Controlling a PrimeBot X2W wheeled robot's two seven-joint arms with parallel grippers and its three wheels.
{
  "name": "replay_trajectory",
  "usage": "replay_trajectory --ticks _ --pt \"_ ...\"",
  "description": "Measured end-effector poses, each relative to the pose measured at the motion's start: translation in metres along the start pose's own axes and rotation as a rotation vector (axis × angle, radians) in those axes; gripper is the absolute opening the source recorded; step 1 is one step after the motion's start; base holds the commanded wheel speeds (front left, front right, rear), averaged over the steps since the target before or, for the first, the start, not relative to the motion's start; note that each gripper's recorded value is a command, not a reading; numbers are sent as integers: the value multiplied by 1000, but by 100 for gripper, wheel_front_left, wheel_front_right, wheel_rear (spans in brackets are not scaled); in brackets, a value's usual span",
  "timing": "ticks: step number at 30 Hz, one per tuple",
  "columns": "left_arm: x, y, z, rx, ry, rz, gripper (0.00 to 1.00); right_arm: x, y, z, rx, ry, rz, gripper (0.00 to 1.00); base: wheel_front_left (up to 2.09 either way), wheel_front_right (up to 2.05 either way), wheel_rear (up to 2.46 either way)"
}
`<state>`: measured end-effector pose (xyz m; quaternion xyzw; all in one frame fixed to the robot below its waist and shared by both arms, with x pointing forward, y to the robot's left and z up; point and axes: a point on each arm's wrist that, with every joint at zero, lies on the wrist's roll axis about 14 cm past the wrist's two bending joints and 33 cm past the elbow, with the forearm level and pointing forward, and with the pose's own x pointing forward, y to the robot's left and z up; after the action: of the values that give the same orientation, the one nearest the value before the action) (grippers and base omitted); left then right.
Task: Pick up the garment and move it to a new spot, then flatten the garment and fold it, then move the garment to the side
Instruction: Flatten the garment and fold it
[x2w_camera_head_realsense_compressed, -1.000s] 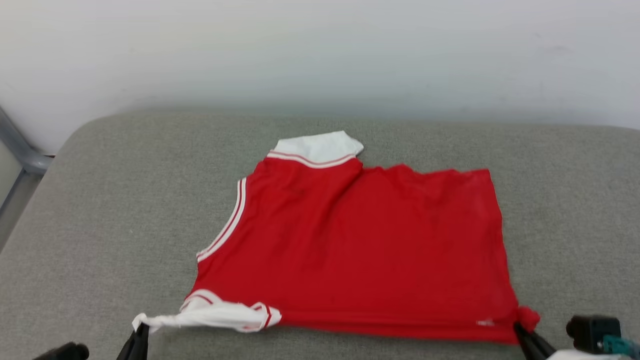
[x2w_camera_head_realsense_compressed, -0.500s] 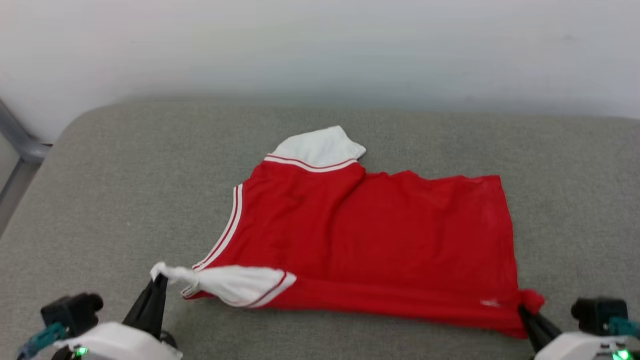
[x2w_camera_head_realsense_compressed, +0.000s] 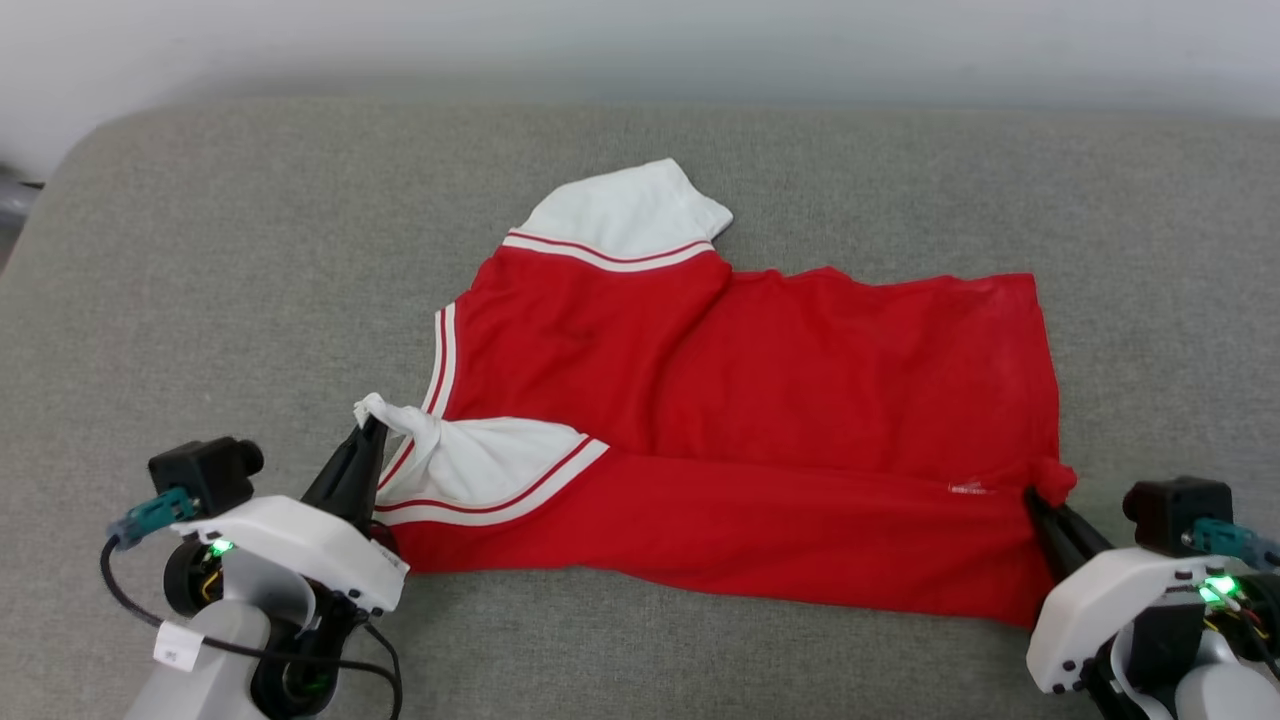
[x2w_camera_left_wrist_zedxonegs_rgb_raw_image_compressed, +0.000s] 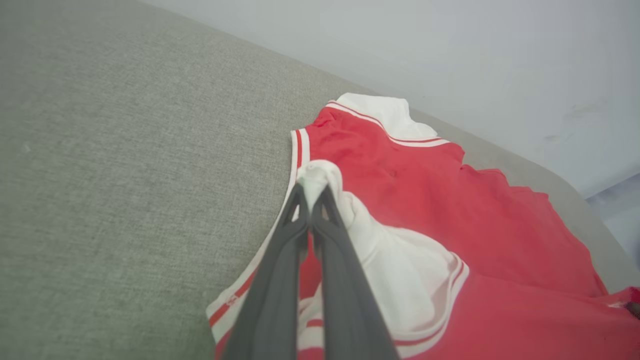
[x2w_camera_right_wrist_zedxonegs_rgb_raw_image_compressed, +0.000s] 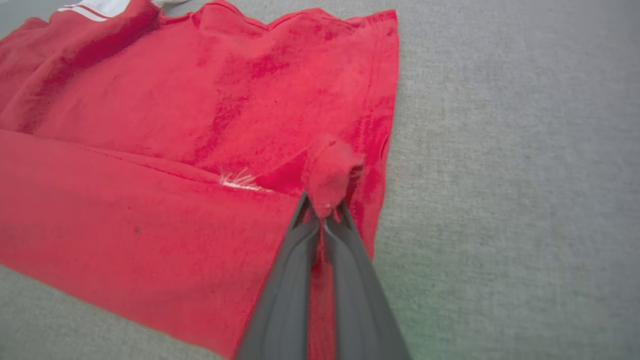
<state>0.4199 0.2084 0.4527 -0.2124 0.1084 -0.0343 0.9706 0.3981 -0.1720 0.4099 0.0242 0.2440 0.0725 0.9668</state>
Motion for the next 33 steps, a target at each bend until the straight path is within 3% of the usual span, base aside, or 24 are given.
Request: replay_trajectory --ticks 2,5,7,8,9,10,11,16,22,33 --pt "8 4 -11 -3 34 5 0 10 1 -2 2 1 1 0 0 0 0" --pt "16 7 -29 -21 89 10 0 20 3 -14 14 21 6 16 0 0 0" --pt "20 7 -39 -26 122 4 0 25 5 -18 12 22 9 41 0 0 0" --pt "21 7 -42 -30 132 4 18 27 5 -19 14 19 11 75 0 0 0" --pt "22 7 -46 -36 142 4 44 28 8 -18 11 10 17 100 0 0 0" --pt "22 5 -48 -39 151 0 81 29 8 -17 13 -6 18 100 0 0 0" --pt "22 5 -50 -41 156 -2 100 29 9 -13 12 -29 22 100 0 0 0" --pt "19 6 -37 -21 107 -3 100 20 8 24 15 -226 9 100 0 0 0" --pt "3 21 -17 64 98 29 100 -4 10 49 11 -346 -1 100 0 0 0" --pt "-20 19 -32 31 481 0 100 -31 10 59 32 -389 -13 100 0 0 0"
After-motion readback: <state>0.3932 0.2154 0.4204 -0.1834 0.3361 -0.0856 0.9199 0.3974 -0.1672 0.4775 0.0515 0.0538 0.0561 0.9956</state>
